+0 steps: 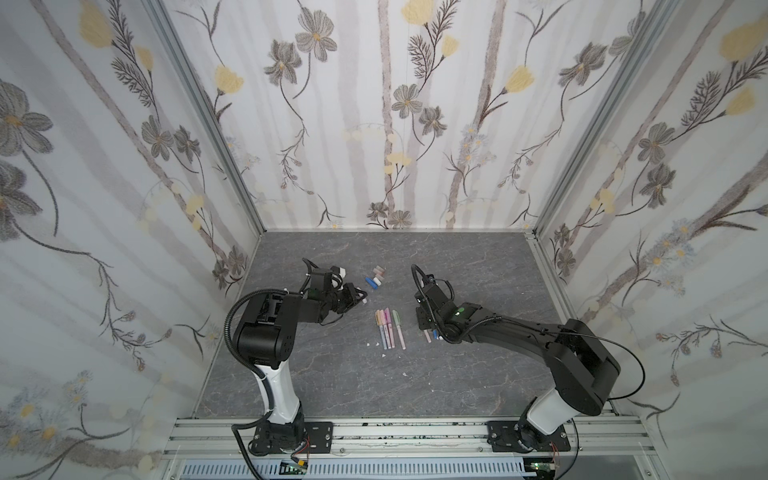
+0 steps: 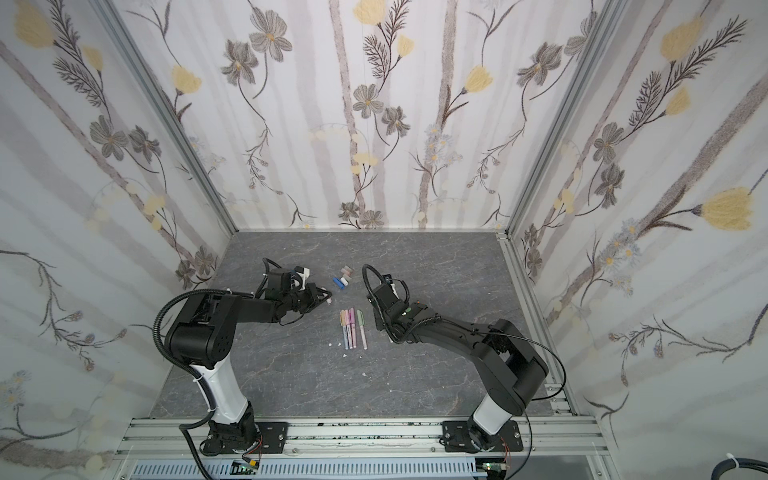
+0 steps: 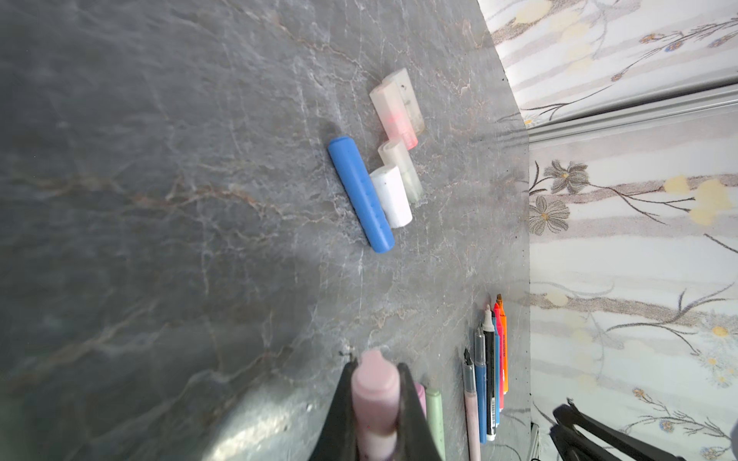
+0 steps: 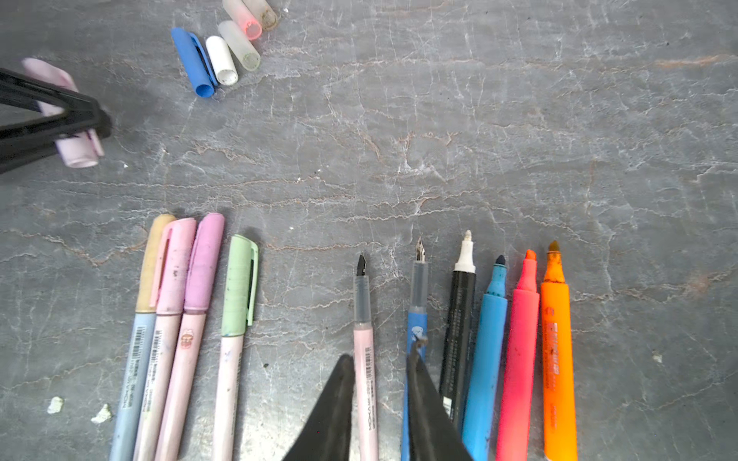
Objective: Remove pen caps from pens
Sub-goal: Place the pen cap at the top-center of the table.
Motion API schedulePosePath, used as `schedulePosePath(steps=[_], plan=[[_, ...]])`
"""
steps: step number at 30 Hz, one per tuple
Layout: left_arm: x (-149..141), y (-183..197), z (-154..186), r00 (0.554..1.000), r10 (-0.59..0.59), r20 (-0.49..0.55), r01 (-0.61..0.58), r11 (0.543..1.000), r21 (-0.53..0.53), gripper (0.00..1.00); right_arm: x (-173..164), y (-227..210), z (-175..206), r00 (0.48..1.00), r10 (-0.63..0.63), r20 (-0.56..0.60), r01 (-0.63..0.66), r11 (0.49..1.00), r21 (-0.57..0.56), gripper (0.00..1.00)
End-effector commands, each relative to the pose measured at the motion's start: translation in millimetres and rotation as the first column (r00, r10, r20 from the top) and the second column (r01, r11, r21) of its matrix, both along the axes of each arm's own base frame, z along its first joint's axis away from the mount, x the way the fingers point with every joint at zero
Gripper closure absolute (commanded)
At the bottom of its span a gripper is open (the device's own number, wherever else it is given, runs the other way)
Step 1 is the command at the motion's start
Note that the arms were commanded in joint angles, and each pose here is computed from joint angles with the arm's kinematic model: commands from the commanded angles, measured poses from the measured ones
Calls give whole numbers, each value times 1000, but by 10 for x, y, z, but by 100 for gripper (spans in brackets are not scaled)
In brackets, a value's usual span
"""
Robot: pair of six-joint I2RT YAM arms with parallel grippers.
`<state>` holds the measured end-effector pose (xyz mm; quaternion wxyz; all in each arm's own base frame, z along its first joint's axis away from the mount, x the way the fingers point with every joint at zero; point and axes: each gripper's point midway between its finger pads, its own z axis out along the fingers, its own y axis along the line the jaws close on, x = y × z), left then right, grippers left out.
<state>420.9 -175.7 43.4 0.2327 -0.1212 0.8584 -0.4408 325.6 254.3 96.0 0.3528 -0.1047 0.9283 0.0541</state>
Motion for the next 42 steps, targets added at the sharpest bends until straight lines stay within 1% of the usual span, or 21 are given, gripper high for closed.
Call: schedulePosePath(steps=[1,3,9,15,24,26,32,33,35,37,42], plan=[[171,-52,57,999,13,38,-12,999,-39,90,27,-48,59,1000,-12,25,12,1000,-16,75],[234,-49,30,999,25,35,-24,999,-39,88,19,-72,162,999,-16,45,16,1000,2,76],[348,-42,-23,999,45,25,-44,998,-32,75,-13,-140,148,999,-25,43,25,1000,1,76],[400,-55,-36,999,47,21,-46,998,-39,67,-12,-153,99,999,-25,34,25,1000,-6,76],[343,-45,-7,999,50,21,-49,998,-43,65,-25,-149,70,999,-20,26,20,1000,-1,76],[317,-37,54,998,51,32,-49,998,-48,65,-29,-127,88,1000,-9,26,8,1000,11,76],[171,6,347,996,41,79,-37,998,-51,65,-134,153,105,996,91,-6,-90,992,93,75],[145,13,401,995,38,88,-34,998,-47,65,-216,265,87,992,124,-14,-122,988,95,75],[82,33,527,993,28,115,-25,999,-26,65,-284,384,50,988,149,-32,-145,984,100,75],[19,62,614,991,19,131,-20,1000,5,65,-336,476,-86,984,167,-68,-161,983,87,75],[-110,126,713,989,6,147,-15,998,60,63,-410,635,-289,975,188,-117,-180,981,78,75]])
